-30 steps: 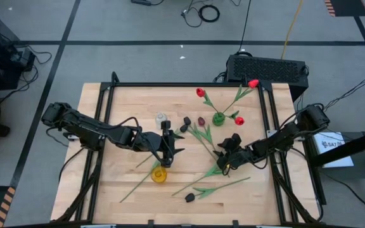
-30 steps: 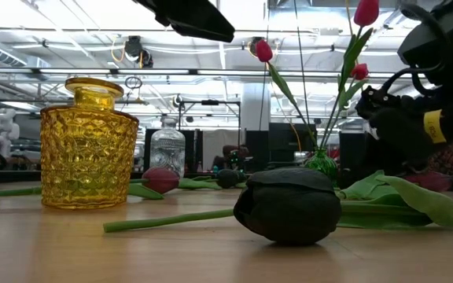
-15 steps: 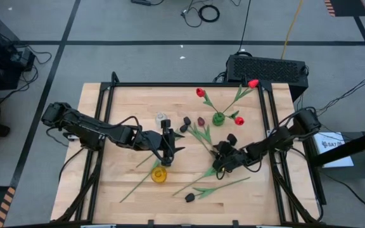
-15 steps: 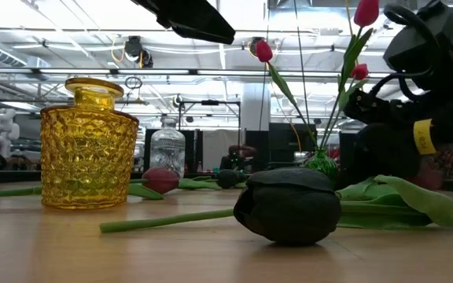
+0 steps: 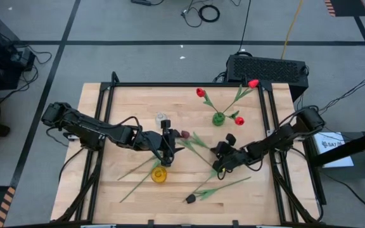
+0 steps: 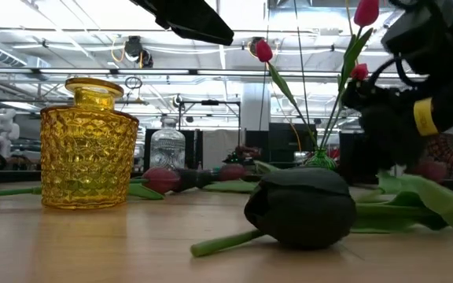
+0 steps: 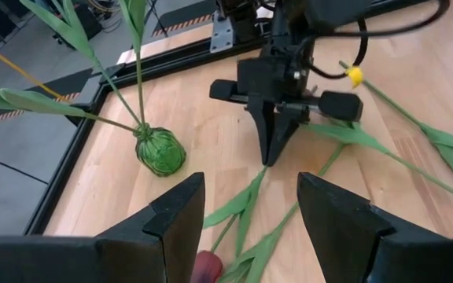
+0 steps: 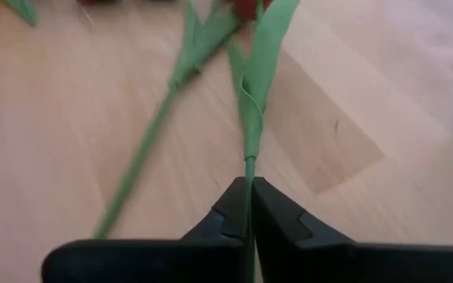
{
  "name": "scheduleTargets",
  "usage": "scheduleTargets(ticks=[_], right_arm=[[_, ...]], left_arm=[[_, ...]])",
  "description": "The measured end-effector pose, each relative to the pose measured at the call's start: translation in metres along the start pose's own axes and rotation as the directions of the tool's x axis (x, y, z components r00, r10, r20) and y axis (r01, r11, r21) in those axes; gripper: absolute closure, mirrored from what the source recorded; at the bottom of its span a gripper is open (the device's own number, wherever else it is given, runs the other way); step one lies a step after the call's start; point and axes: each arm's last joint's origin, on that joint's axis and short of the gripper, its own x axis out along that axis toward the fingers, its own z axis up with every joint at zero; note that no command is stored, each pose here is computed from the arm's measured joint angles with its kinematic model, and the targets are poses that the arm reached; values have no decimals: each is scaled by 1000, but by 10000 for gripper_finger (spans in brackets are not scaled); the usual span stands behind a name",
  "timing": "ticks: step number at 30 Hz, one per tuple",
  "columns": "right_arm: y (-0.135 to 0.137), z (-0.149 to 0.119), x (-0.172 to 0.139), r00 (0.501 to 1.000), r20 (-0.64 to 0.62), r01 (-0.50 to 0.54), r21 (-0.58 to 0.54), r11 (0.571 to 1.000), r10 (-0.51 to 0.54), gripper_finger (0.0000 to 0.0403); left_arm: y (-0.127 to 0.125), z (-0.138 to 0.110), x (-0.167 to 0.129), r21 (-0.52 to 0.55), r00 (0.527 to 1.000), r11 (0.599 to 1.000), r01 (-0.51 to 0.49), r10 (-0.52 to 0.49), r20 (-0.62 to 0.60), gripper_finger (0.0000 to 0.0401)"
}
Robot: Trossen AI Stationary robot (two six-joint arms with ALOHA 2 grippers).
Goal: Sort flowers into vase by color
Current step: Put the top dark red tulip into the transparent vase
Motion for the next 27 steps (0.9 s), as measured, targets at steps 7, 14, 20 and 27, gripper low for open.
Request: scheduleTargets(ticks=[7,14,20,27], right_arm=[[2,16,-12,997,71,-44,45,998,41,401],[6,31,-25,982,159,-109,65,992,97,402],[10,42,-35,962,231,-163,73,984,143,402],[12,51,-47,940,308,-180,85,980,146,403]], left_arm=[[0,0,0,0,1000,1000,0,0,0,191],[0,0,0,0,1000,1000,0,0,0,191],[0,0,0,0,1000,1000,0,0,2,191],[1,5,-2,-6,999,1000,-6,7,43,191]])
